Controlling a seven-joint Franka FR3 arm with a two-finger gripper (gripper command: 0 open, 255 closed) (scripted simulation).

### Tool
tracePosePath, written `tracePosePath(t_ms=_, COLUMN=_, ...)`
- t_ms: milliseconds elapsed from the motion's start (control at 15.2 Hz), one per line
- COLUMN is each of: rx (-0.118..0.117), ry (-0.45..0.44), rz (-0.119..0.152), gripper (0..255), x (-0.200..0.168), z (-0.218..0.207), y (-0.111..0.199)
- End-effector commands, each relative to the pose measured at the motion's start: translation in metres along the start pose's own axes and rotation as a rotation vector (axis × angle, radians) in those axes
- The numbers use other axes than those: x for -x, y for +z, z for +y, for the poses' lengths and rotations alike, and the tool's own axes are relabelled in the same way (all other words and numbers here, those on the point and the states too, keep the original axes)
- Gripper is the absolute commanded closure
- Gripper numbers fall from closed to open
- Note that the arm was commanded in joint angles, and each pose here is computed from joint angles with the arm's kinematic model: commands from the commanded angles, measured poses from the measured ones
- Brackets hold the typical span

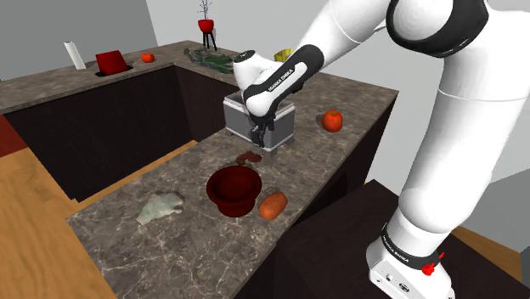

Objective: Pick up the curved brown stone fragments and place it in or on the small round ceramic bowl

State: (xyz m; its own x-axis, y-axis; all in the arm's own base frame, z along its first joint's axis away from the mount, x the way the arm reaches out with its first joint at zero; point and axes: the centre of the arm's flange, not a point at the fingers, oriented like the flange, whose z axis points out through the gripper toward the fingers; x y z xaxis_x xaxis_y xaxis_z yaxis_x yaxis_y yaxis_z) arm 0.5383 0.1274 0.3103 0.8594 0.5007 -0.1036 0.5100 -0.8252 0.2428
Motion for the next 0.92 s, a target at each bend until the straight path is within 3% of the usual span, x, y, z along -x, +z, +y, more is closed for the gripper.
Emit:
tracePosePath(t_ms=0, rx=0.018, ry=-0.047, rz=0.059, gripper=0, x=-0.025, z=-0.007, y=0.022)
tracePosePath(t_ms=330, rx=0.061, ry=-0.140, rz=0.056, gripper=0, x=-0.067, z=-0.028, y=0.062)
tracePosePath(t_ms=858, rx=0.061, ry=-0.140, rz=0.056, gripper=0, x=-0.069, z=-0.025, y=0.102)
